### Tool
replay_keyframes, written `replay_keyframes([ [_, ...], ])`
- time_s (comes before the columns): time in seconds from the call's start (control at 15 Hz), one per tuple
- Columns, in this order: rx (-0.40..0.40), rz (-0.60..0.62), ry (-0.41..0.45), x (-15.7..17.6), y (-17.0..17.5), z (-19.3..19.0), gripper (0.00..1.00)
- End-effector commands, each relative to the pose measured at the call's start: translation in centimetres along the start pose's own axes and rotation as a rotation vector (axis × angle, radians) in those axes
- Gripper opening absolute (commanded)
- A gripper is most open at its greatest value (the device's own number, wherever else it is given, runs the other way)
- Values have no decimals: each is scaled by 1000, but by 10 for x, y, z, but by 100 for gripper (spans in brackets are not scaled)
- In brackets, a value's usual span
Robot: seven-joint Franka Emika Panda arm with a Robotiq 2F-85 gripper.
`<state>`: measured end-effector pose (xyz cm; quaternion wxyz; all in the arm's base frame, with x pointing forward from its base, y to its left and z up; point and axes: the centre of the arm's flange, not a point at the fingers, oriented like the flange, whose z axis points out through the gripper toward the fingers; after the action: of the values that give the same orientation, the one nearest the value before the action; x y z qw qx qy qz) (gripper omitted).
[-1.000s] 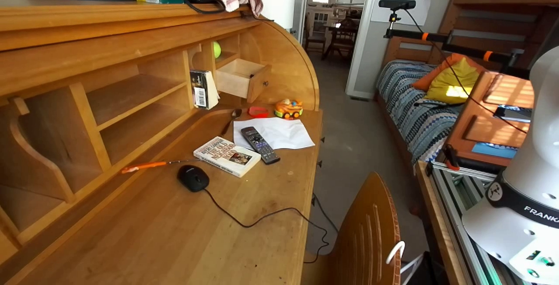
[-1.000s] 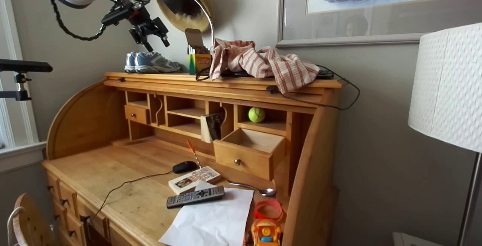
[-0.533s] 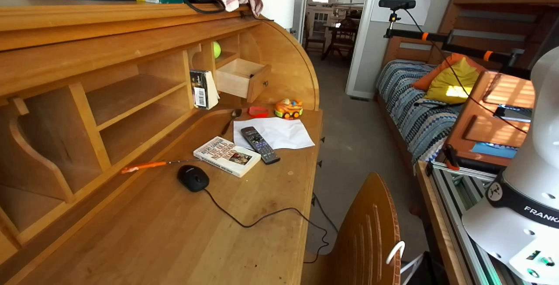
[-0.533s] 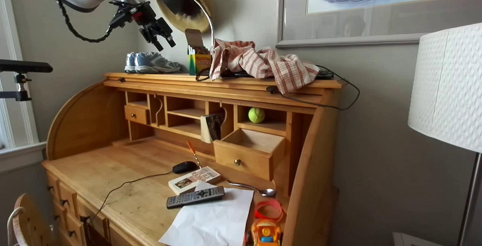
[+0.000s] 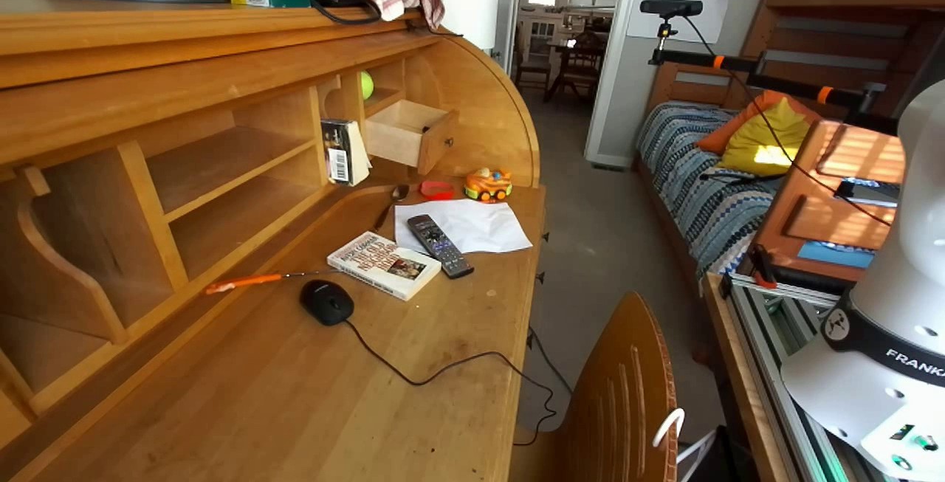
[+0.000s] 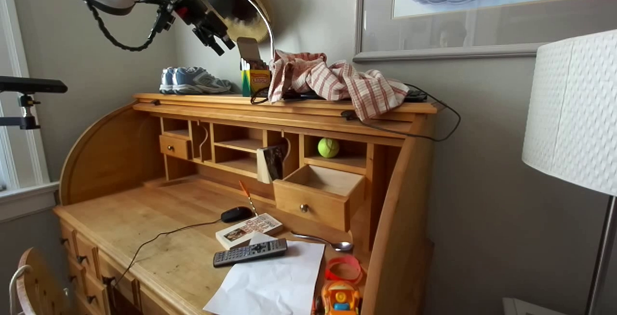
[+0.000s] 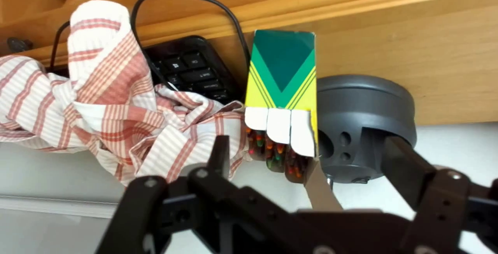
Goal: Put the crayon box in the top right drawer
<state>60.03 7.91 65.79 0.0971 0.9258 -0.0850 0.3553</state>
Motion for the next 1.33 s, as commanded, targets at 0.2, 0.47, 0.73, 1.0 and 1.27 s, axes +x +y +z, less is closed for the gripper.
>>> replay_keyframes([
  [0.2, 21, 48, -40, 20, 24, 42, 100],
  [0.47, 63, 53, -74, 20, 24, 66, 100],
  [0.73, 117, 54, -90, 20, 16, 80, 100],
  [1.0, 143, 50, -80, 23, 15, 88, 100],
  [1.27, 136, 45, -69, 27, 16, 92, 100],
])
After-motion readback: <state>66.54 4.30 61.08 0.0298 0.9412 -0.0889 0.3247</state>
